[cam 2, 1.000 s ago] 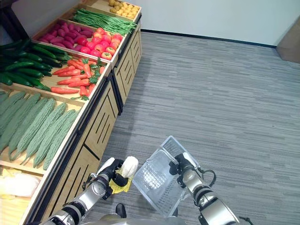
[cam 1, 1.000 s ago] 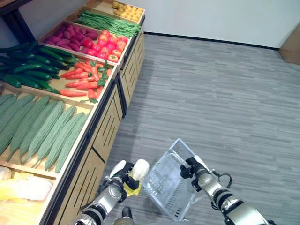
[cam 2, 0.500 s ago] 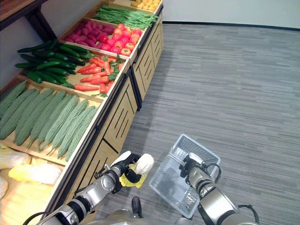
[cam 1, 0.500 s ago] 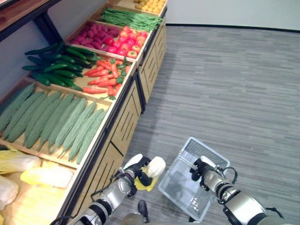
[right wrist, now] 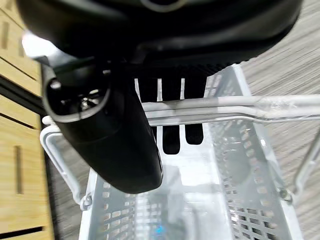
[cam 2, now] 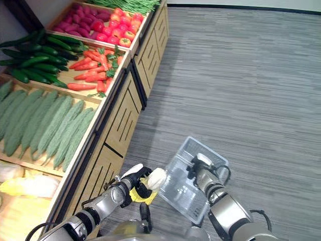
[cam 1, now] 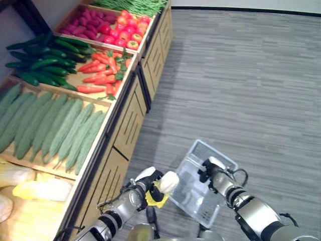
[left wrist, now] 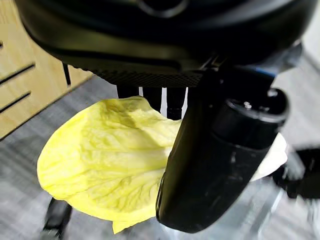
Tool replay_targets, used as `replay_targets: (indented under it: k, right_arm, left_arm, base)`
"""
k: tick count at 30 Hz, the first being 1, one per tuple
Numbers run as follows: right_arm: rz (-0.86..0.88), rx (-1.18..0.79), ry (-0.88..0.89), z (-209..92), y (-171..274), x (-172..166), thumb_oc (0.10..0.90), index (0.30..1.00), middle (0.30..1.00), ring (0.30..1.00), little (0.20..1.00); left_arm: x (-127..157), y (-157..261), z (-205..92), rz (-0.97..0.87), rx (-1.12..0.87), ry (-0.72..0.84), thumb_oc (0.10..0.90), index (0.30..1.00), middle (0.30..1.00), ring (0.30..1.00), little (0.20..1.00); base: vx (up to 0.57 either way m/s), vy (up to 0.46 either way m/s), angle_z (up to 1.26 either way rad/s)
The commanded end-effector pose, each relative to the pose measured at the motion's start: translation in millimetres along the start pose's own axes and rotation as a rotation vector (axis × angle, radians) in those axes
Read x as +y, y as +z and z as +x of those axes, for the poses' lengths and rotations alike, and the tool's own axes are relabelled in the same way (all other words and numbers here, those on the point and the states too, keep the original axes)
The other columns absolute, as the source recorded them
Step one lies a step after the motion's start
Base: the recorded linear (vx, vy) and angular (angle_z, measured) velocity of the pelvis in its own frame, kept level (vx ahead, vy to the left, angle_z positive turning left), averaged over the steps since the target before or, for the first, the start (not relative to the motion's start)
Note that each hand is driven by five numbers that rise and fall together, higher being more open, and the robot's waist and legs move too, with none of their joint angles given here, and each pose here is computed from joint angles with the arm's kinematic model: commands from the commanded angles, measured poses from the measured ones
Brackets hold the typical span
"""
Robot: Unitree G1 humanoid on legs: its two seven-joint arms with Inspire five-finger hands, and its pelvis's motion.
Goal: Get the vegetables into the basket
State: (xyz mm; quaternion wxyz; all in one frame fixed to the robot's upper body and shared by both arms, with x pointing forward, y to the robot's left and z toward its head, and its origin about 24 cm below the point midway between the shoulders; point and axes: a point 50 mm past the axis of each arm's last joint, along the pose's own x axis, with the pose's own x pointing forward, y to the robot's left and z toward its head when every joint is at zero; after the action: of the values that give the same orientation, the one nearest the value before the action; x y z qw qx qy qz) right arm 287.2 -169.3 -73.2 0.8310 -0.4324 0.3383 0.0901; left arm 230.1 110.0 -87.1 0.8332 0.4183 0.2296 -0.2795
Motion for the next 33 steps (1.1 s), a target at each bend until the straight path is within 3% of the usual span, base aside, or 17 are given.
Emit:
replay_targets:
  k: [1, 13, 17, 25, 33]
  right_arm:
    - [0.040, -0.336, -0.182, -7, 108, -59, 0.400, 0.300, 0.300, 0.300, 0.300]
    - [0.063, -0.600, -0.149, -35, 161, -48, 0.400, 0.300, 0.300, 0.300, 0.300]
    - [0.193, -0.778, -0.069, -62, 177, -36, 0.400, 0.300, 0.300, 0.300, 0.300]
    - [0.285, -0.947, 0.011, -95, 170, -38, 0.400, 0.300, 0.300, 0.300, 0.300]
    - [0.216, -1.035, 0.007, -119, 144, -51, 0.400, 0.300, 0.300, 0.300, 0.300]
  left_arm:
    - [35, 55, 17, 0.120, -0.179, 0.123, 0.400, 0.300, 0.300, 0.300, 0.300]
    - [35, 68, 22, 0.150, -0.189, 0.133, 0.400, 0.300, 0.300, 0.300, 0.300]
    - [34, 56, 24, 0.133, -0.110, 0.142, 0.400, 0.300, 0.300, 0.300, 0.300]
    - [48, 41, 21, 0.090, -0.050, 0.177, 0.400, 0.300, 0.300, 0.300, 0.300]
    - [72, 39, 16, 0.065, -0.053, 0.241, 0.400, 0.300, 0.300, 0.300, 0.300]
  base:
    - [0.00, 0.000, 0.00]
    - [-0.01, -0.004, -0.05]
    - [-0.01, 0.002, -0.11]
    - [0.00, -0.003, -0.11]
    - [-0.01, -0.006, -0.14]
